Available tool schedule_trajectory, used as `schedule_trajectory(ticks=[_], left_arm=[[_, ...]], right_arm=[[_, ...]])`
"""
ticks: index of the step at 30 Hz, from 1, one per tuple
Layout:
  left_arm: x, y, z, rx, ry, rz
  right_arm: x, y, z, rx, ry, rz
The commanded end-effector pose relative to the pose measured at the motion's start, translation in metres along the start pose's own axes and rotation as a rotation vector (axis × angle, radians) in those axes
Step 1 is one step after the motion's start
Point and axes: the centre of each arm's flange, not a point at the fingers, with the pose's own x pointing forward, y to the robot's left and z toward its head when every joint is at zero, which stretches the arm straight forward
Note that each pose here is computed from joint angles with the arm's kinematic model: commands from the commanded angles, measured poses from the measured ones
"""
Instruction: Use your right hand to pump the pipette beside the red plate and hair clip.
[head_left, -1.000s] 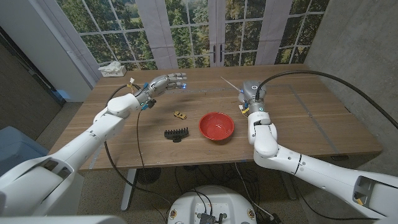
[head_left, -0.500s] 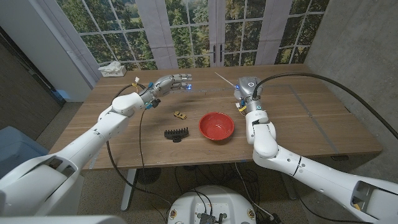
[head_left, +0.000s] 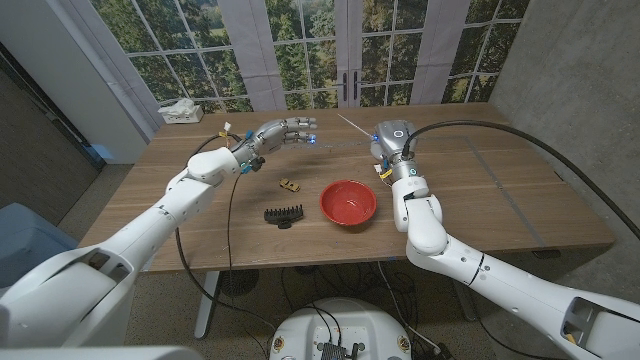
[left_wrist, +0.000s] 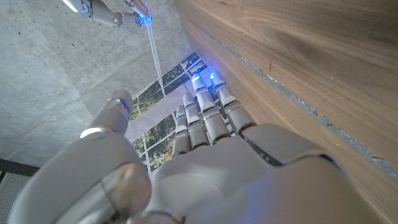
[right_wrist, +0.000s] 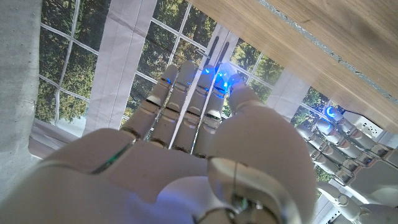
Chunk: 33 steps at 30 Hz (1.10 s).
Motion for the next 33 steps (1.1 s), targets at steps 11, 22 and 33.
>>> schedule_trajectory(ticks=[11, 22, 33], left_arm=[[0.02, -0.015, 0.005, -0.031, -0.017, 0.004], [0.031, -0.02, 0.005, -0.059, -0.014, -0.027], [0.04, -0.023, 0.002, -0.149, -0.029, -0.084]], right_arm=[[-0.003, -0.01, 0.016, 0.015, -0.076, -0.049], [0.0, -0.015, 0.025, 0.036, -0.115, -0.082], [0.001, -0.02, 0.035, 0.044, -0.147, -0.117]])
